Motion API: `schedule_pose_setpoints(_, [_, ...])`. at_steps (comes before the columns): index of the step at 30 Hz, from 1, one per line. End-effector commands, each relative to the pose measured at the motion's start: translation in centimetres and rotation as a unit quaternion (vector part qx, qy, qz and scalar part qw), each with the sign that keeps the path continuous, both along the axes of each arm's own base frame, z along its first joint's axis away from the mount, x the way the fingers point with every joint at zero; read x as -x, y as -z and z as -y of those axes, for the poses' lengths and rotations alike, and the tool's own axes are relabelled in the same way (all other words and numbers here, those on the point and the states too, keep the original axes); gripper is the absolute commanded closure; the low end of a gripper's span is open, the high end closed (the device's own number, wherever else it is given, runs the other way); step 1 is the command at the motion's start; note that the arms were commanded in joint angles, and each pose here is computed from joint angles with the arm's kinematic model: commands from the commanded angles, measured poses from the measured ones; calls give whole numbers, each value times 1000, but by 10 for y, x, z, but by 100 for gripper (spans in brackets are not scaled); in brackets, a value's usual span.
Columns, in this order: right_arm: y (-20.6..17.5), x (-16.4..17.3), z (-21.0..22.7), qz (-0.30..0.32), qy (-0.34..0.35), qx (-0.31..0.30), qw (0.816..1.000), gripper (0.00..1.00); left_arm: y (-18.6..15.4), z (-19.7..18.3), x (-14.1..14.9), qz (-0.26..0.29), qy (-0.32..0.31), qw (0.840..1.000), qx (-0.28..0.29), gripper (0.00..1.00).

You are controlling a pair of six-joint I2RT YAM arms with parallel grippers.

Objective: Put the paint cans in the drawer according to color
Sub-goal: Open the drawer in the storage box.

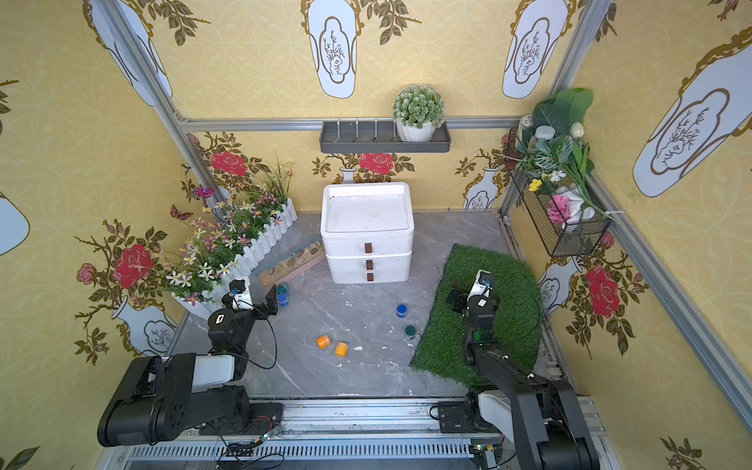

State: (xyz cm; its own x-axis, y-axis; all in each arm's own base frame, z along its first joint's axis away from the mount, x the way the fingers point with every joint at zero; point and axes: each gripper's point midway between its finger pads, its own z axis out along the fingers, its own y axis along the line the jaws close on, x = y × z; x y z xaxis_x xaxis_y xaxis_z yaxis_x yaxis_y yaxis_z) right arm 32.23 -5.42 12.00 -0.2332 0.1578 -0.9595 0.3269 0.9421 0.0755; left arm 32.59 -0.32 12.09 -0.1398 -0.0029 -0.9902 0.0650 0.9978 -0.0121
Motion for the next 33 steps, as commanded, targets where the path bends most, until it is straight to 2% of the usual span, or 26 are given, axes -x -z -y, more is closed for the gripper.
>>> schedule_pose_setpoints(1, [-11,-2,1,24,3,2,1000,3,-7,1,-1,15,3,1000,-3,0])
schedule_pose_setpoints(20, [-13,-2,1,27,3,3,1000,3,-8,1,-2,16,3,1000,-3,0])
schedule_pose_setpoints(22, [-23,2,6,29,28,10,999,3,-8,1,-2,15,4,1000,-3,0])
schedule_pose_setpoints(25, [-52,13,-5,44,-7,16,999,3,-12,0,-5,15,0,1000,-4,0])
schedule_pose_setpoints(27, [-79,26,-16,73,-34,-8,997,3,-20,-7,-7,16,-23,1000,-1,0])
schedule_pose_setpoints(29, [-104,43,-17,94,-31,-47,994,3,-32,-11,-8,16,-48,999,-8,0])
schedule_pose_setpoints(31, [-114,63,-5,95,23,-118,988,3,-48,-14,-5,18,-67,998,1,0])
schedule_pose_setpoints(33, [-112,75,5,89,78,-184,976,3,-63,-17,-4,12,-79,996,35,0])
